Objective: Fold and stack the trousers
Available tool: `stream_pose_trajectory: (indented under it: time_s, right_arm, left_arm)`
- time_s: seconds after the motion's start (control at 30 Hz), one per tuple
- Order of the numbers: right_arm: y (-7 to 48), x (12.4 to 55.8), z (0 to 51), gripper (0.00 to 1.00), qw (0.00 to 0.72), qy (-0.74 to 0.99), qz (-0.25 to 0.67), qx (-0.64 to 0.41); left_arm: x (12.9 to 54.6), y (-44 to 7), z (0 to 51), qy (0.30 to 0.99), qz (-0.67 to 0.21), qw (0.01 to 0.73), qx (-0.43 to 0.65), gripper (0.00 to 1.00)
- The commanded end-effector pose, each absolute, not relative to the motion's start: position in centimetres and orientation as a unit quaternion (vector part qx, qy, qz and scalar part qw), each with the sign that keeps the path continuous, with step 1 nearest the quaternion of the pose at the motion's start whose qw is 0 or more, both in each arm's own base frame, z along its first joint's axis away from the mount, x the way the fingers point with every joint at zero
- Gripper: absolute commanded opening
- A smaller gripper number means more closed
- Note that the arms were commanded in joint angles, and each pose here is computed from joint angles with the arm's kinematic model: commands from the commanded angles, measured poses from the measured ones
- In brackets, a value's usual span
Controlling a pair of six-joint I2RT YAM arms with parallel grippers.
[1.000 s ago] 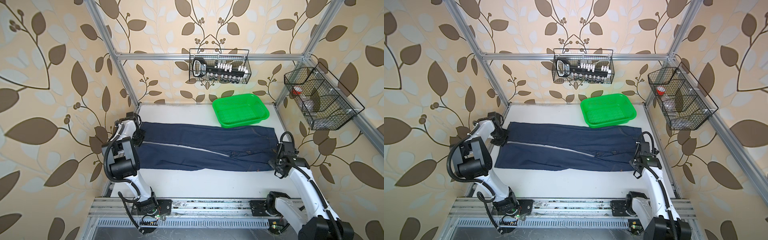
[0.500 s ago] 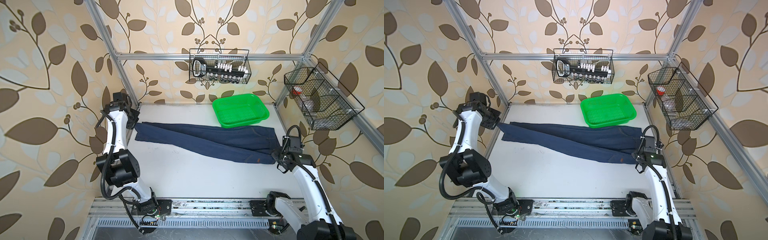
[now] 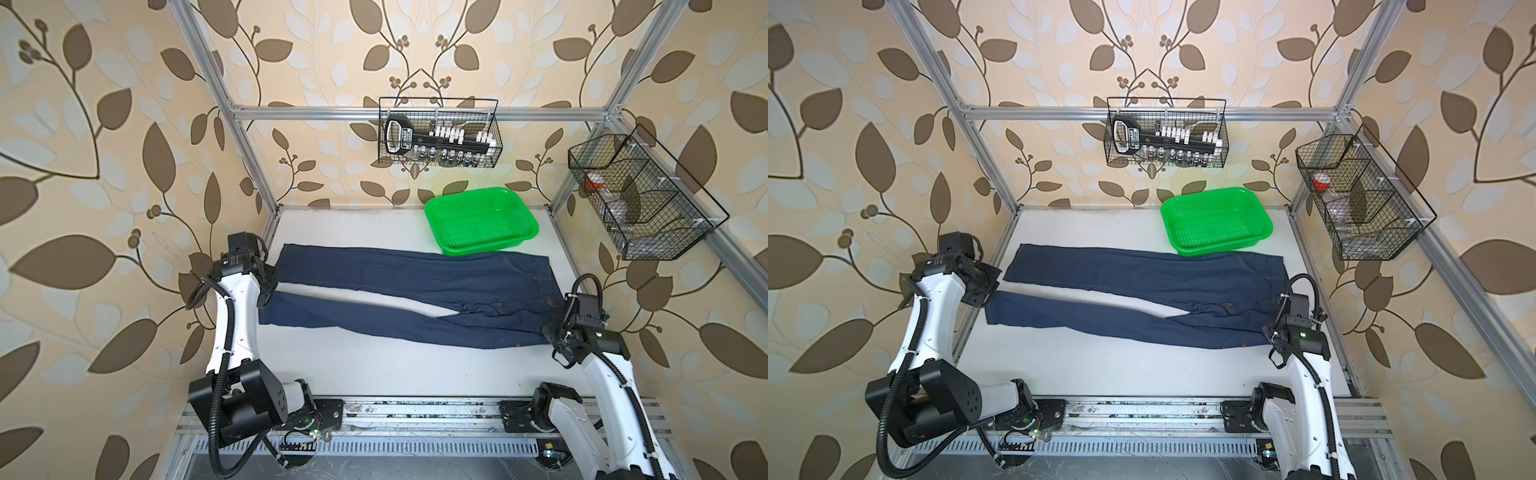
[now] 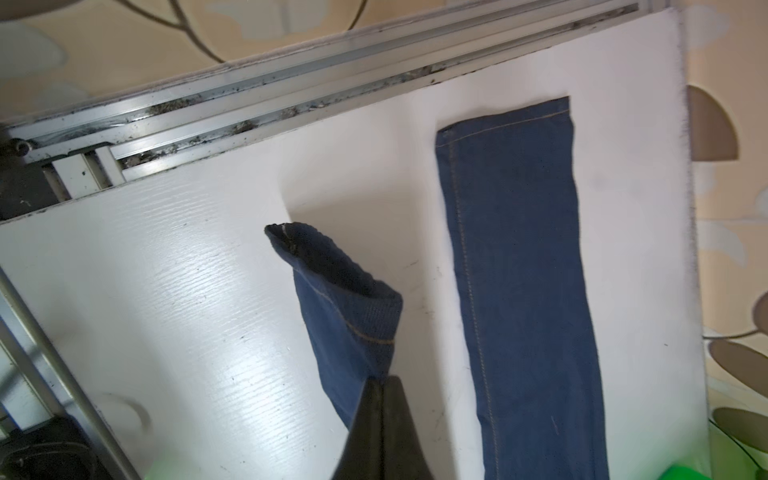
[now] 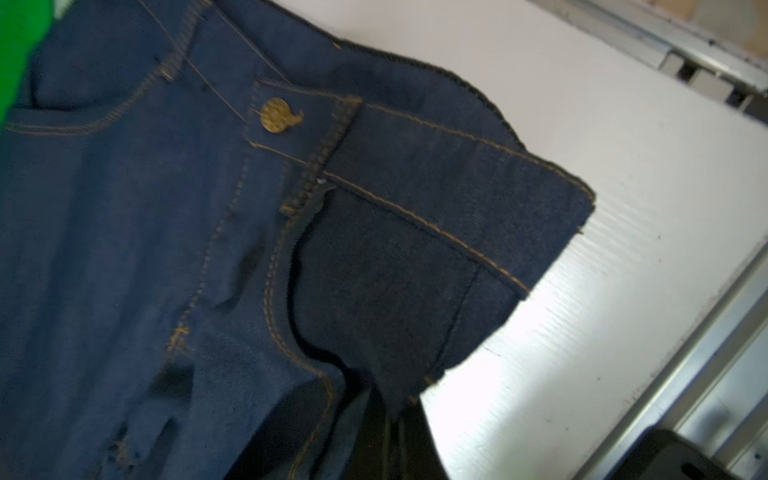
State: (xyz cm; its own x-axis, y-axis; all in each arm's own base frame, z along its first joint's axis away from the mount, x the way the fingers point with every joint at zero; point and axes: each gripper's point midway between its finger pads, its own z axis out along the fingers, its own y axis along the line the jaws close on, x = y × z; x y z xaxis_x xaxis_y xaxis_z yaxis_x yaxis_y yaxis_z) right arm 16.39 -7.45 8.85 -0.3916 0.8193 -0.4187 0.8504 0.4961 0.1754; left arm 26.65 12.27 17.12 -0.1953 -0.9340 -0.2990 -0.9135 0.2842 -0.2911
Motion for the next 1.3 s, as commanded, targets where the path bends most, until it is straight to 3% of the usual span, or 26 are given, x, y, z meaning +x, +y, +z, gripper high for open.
stream_pose_trajectory:
  time_s: [0.0,0.27,0.43,0.57,0.8,1.27]
  right_arm:
    - [-7.3,16.1,8.8,0.01,0.23,0.824,-0.028,0.517]
    - [-9.0,21.2,13.6,0.01,0.3,0.813,-0.023,0.499]
    - [-9.6,22.5,17.6,0.01,0.332,0.804,-0.021,0.493]
    - [-9.5,20.5,16.3,0.0,0.316,0.807,-0.038,0.497]
    - [-6.8,15.3,7.1,0.0,0.22,0.813,-0.013,0.539]
    - [-7.4,13.7,6.0,0.03,0.196,0.816,-0.053,0.54]
  left_arm:
    - [29.0,13.5,18.7,0.761,-0.041,0.275,-0.587,0.0]
    - [37.4,13.9,23.1,0.759,-0.129,0.322,-0.551,0.0]
    - [40.0,13.2,27.9,0.751,-0.181,0.362,-0.521,0.0]
    - [37.0,12.9,26.7,0.761,-0.151,0.36,-0.518,0.0]
    - [32.8,12.5,17.0,0.759,-0.16,0.323,-0.542,0.0]
    - [24.6,16.6,10.5,0.747,-0.064,0.255,-0.61,0.0]
